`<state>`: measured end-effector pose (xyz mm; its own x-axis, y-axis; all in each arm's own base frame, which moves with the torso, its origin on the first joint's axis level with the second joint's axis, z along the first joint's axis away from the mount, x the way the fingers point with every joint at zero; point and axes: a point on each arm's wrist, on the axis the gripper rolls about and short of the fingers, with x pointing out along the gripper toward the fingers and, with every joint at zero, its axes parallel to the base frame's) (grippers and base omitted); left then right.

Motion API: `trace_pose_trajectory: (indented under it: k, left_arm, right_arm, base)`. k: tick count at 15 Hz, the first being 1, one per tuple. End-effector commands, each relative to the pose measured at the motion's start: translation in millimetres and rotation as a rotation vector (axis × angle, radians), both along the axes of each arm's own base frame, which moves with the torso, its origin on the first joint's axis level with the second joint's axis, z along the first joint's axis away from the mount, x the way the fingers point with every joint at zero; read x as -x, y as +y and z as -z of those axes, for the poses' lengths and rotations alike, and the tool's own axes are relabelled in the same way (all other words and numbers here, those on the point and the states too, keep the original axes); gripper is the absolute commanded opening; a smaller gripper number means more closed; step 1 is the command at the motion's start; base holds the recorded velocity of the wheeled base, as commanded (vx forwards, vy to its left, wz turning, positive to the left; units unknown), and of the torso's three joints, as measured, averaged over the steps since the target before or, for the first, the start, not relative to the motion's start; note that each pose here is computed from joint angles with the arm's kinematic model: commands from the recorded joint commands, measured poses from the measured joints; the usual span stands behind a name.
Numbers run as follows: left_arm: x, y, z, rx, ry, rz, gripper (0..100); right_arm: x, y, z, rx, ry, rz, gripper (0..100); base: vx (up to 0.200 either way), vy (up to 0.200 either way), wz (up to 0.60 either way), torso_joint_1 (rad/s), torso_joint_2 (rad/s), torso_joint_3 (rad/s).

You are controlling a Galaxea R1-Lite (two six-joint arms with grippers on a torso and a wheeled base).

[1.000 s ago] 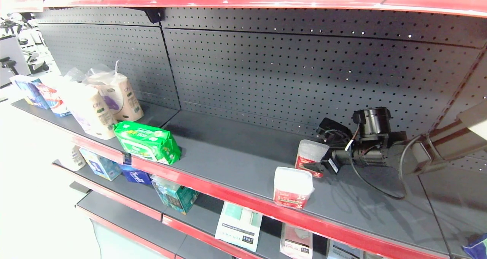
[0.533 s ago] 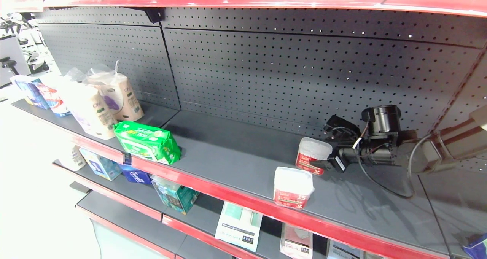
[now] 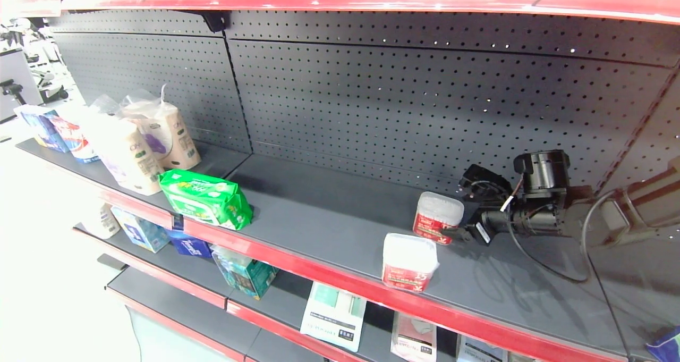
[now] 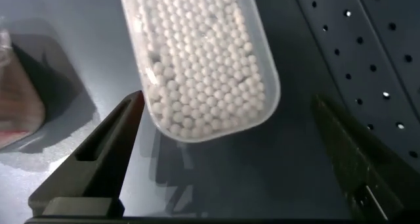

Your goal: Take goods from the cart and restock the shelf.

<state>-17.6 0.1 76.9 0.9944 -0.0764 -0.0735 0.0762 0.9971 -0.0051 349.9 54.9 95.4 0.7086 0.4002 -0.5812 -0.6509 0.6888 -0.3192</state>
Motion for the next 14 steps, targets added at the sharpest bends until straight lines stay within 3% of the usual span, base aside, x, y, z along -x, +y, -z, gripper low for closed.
trace_pose_trajectory:
  k: [1,10,14]
  left_arm:
    - [-0.1,0.0,0.0,0.0,0.002,0.0,100]
    - [-0.1,0.0,0.0,0.0,0.002,0.0,100]
    - [-0.1,0.0,0.0,0.0,0.002,0.0,100]
  right_arm:
    - [0.2,-0.7,-0.1,0.003,-0.001,0.004,100]
    - [2.9,-4.0,-1.0,0.008,0.001,0.022,100]
    - [31.2,-16.5,-2.4,0.002,0.039,0.054,100]
  base:
    - [0.0,0.0,0.0,0.0,0.0,0.0]
    - [0.0,0.0,0.0,0.0,0.0,0.0]
    - [0.0,0.0,0.0,0.0,0.0,0.0]
